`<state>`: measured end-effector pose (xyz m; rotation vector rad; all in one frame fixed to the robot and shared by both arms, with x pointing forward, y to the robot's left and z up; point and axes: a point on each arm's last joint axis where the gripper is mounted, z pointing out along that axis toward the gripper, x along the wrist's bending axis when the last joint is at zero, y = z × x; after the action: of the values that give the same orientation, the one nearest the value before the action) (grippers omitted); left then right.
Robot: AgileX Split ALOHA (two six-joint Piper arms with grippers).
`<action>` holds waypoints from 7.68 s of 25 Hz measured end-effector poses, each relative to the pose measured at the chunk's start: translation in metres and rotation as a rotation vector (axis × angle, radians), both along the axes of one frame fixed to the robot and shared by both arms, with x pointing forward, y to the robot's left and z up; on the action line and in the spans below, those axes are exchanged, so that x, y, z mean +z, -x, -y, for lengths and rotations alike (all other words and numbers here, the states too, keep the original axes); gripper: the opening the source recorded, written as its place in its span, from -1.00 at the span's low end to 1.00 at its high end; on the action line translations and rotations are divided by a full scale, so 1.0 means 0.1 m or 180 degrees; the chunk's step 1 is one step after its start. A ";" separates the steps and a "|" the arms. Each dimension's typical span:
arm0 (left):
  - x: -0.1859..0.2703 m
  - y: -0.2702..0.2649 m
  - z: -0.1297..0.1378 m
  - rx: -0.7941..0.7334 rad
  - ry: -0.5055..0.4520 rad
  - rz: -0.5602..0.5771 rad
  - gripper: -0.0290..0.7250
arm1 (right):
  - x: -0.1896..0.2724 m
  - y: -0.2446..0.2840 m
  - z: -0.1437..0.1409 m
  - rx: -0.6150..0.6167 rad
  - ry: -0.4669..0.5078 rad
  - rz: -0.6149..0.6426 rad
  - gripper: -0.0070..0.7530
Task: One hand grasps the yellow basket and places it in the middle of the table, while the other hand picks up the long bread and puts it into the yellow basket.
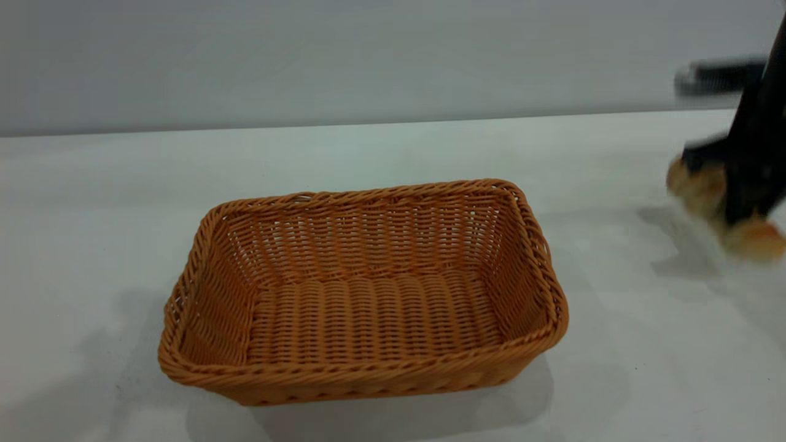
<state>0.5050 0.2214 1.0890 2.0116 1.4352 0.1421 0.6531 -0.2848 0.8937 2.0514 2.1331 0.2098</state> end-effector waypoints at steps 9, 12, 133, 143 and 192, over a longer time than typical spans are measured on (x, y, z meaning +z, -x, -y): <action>0.00 0.00 0.00 -0.0006 -0.0002 -0.0005 0.65 | 0.97 0.31 -0.81 0.0707 -0.0053 0.0464 -0.80; 0.00 0.00 0.00 -0.0010 -0.0007 -0.0003 0.65 | 1.07 0.48 -1.17 0.1010 -0.0087 0.0455 -0.80; -0.55 2.79 -0.77 0.0467 -0.0729 0.1040 0.65 | 1.51 4.27 0.22 0.1237 -0.0521 0.2465 -0.34; -0.55 2.79 -0.77 0.0467 -0.0729 0.1040 0.65 | 1.46 4.23 0.19 0.1233 -0.0572 0.2471 -0.34; -0.55 2.78 -0.73 0.1238 -0.0836 0.0948 0.65 | 1.46 4.23 0.15 -0.0198 0.0022 0.2527 -0.34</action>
<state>0.2273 0.2948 1.0344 1.7859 1.6559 0.7993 0.2296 -0.2995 1.0398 1.6204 1.5608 0.8400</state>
